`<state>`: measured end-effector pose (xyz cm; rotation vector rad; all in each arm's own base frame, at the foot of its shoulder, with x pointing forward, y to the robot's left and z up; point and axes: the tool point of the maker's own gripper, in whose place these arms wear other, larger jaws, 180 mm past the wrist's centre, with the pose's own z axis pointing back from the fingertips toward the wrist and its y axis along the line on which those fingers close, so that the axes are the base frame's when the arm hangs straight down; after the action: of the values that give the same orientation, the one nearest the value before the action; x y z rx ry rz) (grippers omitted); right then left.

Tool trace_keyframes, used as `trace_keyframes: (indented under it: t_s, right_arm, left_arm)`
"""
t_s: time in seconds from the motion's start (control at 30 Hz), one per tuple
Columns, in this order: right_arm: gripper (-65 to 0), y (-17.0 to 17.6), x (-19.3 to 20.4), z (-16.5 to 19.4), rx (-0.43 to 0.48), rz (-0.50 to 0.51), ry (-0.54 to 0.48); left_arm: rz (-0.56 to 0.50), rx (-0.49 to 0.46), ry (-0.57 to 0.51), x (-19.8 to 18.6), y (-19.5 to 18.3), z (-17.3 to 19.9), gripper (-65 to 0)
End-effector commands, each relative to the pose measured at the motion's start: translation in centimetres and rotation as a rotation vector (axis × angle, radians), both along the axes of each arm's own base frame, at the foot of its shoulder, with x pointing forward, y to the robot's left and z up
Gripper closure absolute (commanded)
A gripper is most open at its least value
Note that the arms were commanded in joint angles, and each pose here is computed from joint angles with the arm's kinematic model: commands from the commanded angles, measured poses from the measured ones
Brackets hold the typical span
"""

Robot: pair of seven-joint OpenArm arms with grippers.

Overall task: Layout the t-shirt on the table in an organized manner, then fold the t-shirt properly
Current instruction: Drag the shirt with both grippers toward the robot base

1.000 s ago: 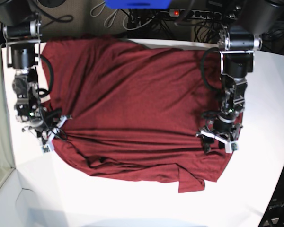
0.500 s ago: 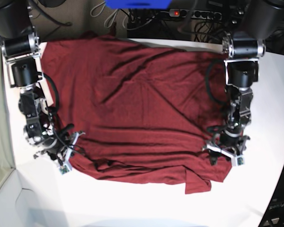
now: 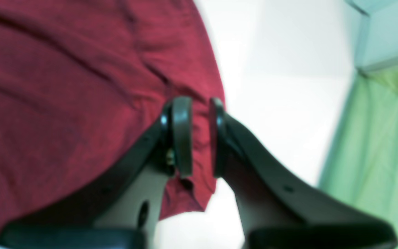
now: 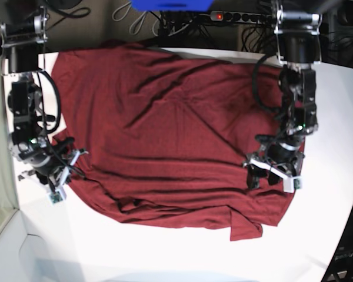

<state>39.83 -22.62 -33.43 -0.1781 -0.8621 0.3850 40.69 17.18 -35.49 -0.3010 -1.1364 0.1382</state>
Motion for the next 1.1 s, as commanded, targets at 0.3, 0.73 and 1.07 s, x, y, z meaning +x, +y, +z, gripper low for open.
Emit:
trace_keyframes:
  t_s: [0.3, 0.73, 1.07]
  right_arm:
    - [-7.9, -2.3, -5.9, -1.9, 0.011, -0.067, 0.031]
    - [-8.0, -2.8, -5.2, -5.4, 0.067, -0.119, 0.107]
    - [-8.0, -5.5, -4.4, -8.8, 0.101, -0.182, 0.146]
  left_arm:
    - [-0.019, 0.134, 0.152, -6.5, 2.6, -4.3, -37.0]
    - [0.111, 0.089, 0.27, -6.2, 7.1, -8.3, -37.0]
    - [0.172, 0.112, 0.235, -6.6, 9.7, -9.4, -37.1]
